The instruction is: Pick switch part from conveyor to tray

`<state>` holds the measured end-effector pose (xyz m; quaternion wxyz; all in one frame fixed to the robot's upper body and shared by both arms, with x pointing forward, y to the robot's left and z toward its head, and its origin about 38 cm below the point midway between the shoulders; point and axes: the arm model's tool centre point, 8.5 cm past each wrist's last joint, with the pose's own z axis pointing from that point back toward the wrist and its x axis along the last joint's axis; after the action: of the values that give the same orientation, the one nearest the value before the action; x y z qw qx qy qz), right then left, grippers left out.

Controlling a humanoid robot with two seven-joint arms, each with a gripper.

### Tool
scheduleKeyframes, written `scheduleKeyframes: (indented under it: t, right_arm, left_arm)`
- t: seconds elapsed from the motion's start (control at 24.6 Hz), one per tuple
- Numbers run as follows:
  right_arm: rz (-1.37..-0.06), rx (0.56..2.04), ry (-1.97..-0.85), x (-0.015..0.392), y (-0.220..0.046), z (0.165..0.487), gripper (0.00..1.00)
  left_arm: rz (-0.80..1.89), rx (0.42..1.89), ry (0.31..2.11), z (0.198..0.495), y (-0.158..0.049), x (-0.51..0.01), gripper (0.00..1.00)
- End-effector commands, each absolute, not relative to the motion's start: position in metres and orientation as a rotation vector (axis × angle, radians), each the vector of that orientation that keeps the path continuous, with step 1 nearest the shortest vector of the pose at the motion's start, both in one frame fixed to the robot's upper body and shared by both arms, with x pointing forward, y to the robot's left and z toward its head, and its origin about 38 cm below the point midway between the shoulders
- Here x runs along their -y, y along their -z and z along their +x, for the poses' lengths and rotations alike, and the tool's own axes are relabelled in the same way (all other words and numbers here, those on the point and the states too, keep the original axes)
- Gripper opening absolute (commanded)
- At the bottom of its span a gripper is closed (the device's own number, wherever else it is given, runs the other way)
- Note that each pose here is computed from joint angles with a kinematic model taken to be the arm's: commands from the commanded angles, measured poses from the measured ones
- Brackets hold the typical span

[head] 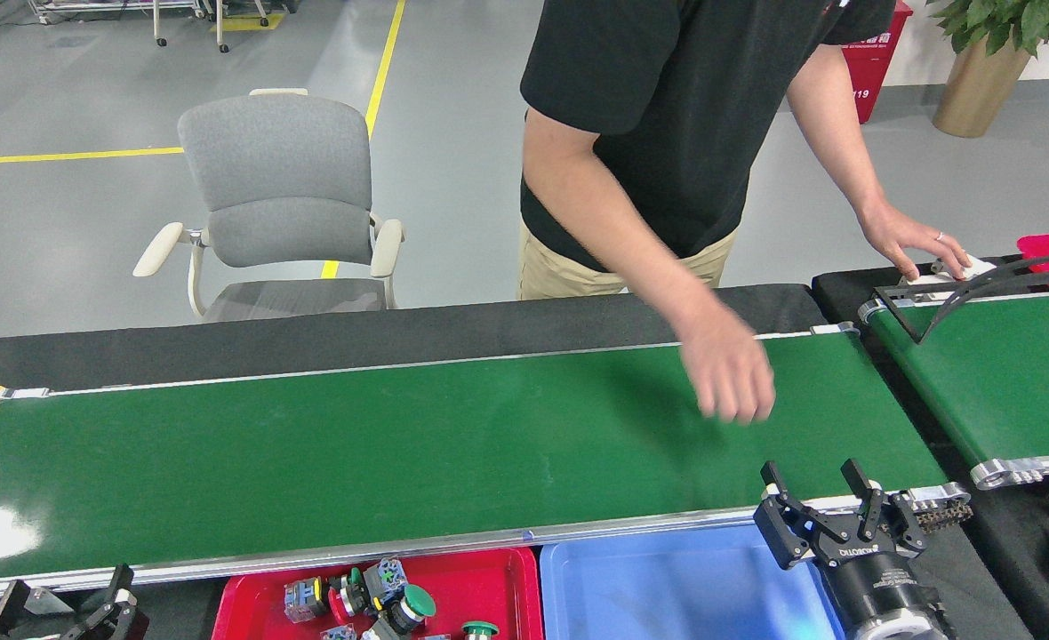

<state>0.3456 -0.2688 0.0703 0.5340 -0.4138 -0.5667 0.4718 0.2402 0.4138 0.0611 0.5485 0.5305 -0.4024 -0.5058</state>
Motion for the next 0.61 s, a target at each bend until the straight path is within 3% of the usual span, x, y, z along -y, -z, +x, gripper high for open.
scheduleKeyframes:
  t: [0.0,0.57]
  right_arm:
    - [-0.998,1.371,-1.108,0.2681,-0.0779,0.3485,1.00]
    - [-1.000,1.373,-1.105,0.2678,-0.0784,0.3485,1.00]
  left_arm:
    - [1.289,0.955,1.197,0.2416,-0.0698,-0.4196,1.00]
    - [1.295,0.939,1.195,0.2366,-0.0704,-0.4258,1.00]
